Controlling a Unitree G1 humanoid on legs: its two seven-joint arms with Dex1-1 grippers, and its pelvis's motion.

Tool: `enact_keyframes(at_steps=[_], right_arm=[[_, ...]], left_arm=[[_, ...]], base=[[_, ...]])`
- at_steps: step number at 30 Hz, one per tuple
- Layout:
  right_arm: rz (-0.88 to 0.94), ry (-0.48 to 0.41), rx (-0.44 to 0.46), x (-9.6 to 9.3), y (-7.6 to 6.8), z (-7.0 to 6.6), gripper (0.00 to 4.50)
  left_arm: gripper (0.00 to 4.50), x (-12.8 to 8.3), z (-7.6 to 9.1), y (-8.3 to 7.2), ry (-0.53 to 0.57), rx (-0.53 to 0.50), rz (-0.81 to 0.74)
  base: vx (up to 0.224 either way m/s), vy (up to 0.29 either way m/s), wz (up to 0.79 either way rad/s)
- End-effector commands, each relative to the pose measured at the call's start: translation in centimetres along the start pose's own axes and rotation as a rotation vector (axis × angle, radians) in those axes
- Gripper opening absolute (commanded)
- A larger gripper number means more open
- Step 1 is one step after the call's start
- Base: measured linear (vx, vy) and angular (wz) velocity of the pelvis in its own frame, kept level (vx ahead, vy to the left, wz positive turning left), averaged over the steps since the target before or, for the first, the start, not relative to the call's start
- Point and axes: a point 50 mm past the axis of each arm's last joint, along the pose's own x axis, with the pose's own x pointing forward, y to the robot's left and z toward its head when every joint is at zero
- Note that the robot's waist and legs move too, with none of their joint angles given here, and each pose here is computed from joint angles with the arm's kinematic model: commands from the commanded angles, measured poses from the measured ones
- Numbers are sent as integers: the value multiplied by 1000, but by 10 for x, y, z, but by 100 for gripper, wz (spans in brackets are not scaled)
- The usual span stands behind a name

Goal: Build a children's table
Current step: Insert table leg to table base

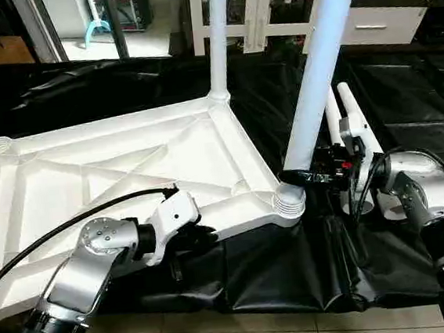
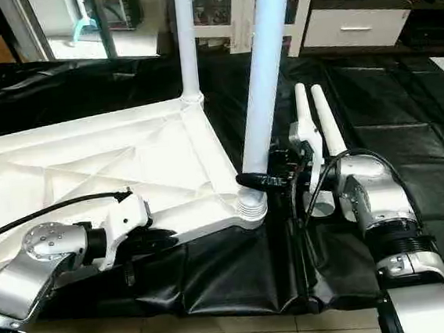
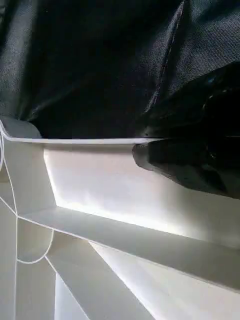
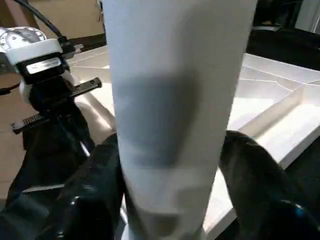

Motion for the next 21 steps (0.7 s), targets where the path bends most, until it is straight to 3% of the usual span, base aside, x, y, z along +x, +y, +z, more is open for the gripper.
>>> enact_keyframes(at_steps=[1,8,11,21], right_arm=[[-3,12,-16,-2,-2,5,283],[68,6,-38,4,9,10,283],[95,-3,-42,3,18,11,283],[110,35,-20,-6,28,4,283]], left_arm=[[0,4,10,-10,-99,8,-102],[0,0,9,-13,-126,24,-168],[0,-6,11,-7,-124,42,-185],[0,-10,10,3,-107,67,-163]], base=[[0,0,0],[0,0,0],[0,0,0],[0,0,0]])
